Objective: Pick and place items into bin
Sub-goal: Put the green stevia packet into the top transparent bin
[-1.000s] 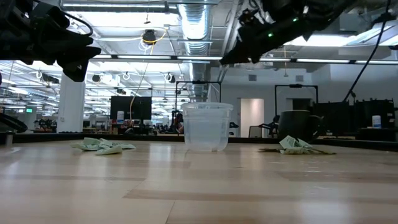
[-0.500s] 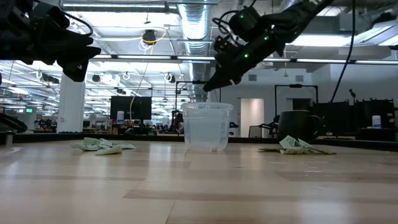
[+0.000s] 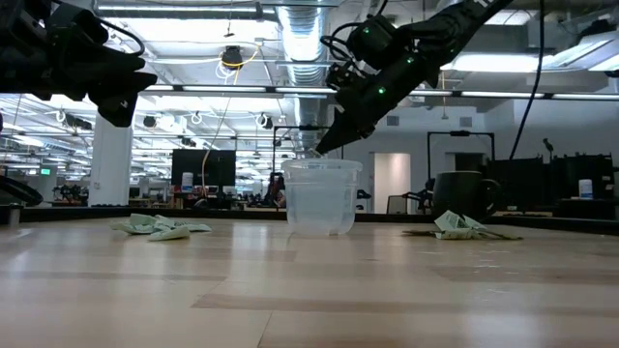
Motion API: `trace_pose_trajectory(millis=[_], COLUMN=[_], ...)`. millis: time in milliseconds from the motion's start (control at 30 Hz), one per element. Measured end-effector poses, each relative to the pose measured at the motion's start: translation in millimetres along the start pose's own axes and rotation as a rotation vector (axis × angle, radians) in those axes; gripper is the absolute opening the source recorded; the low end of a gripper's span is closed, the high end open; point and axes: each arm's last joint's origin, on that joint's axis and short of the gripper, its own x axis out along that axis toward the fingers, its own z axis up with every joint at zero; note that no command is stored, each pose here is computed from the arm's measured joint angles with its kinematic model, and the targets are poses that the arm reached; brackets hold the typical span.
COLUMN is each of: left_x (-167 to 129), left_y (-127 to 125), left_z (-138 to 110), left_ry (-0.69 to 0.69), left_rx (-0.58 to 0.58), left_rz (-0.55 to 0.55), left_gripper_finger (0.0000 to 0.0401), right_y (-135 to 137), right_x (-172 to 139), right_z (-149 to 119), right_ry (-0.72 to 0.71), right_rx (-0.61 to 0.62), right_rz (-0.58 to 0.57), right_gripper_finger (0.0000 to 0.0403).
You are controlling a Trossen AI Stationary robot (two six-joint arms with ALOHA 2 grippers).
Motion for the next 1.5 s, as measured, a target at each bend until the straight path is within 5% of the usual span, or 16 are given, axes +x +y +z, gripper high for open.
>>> trace_pose_trajectory(millis=[767, 1500], left_x=[0, 0], left_y=[0, 0], left_z=[0, 0], left_ry=[0.000, 0.000], left_rx=[0.000, 0.000], left_rz=[0.000, 0.000], left_gripper_finger=[0.0114, 0.0114], right_y=[2, 14], right_x=[0, -44], right_z=[-1, 0], right_ry=[0.018, 0.613], right_rx=[-0.015, 0.130], right_rz=[-0.023, 0.085], right_gripper_finger=[0.0076, 0.0076])
